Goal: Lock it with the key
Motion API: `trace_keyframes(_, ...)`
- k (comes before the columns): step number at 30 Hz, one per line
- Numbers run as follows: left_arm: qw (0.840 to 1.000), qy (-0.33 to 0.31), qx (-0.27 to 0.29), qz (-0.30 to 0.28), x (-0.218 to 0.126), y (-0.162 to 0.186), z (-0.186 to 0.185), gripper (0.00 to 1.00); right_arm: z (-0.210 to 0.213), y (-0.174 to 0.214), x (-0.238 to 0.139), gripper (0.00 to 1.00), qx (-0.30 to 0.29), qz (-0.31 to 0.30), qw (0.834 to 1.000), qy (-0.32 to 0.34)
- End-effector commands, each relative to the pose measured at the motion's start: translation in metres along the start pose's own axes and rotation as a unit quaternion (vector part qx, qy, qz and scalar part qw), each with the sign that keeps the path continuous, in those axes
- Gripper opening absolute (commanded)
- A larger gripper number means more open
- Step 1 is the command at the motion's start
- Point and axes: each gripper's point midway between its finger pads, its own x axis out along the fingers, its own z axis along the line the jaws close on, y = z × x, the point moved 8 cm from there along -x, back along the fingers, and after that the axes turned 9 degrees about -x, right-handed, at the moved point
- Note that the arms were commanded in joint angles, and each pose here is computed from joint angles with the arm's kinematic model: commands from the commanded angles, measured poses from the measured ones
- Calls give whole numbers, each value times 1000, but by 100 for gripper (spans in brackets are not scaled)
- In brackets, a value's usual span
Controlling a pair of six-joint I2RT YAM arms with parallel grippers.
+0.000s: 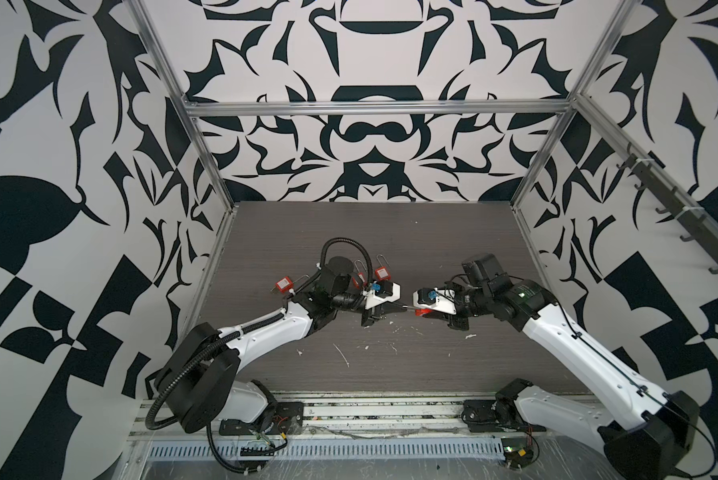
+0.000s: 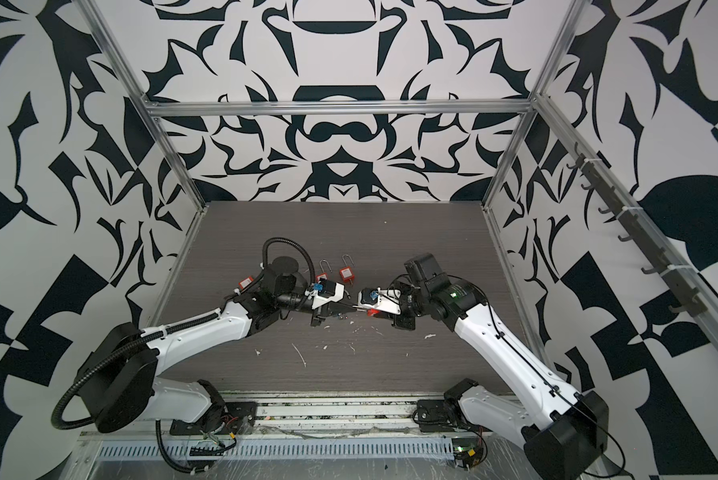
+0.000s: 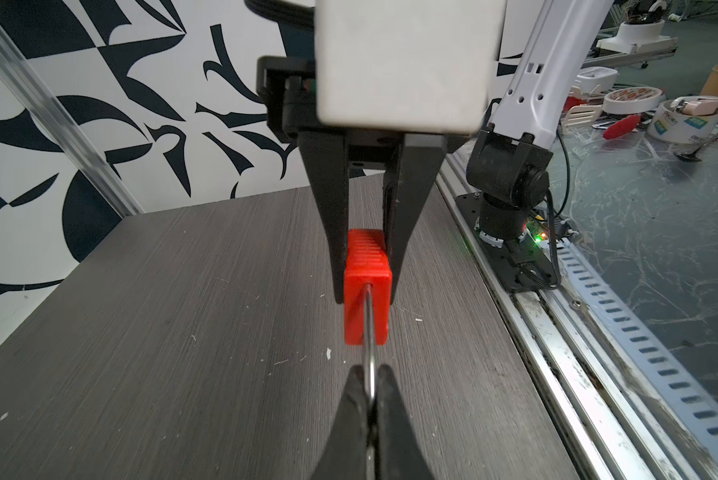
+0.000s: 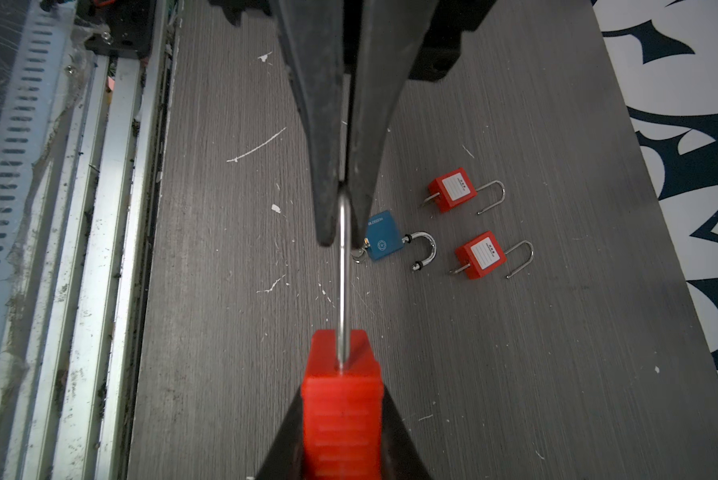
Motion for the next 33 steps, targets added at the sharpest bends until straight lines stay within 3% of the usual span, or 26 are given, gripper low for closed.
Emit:
trace_keyframes(1,1000,-1,-10,-5,11,11,-6,0,-15,-30,-11,14,-34,-85,995,24)
trace_keyframes(14,999,-8,-6,-35,25,23,-3,0,-25,-42,-9,16,-23,-120,993,-3)
trace_keyframes(18,999,-18,-4,-36,21,21,0,0,-23,-38,-13,25,-24,-94,995,10)
trace_keyframes(26,998,-28,-2,-48,5,15,7,0,-10,-30,-26,54,23,-40,999,-1)
trace_keyframes(33,998,-20,-1,-53,5,12,8,0,-5,-37,-50,56,42,-29,998,30)
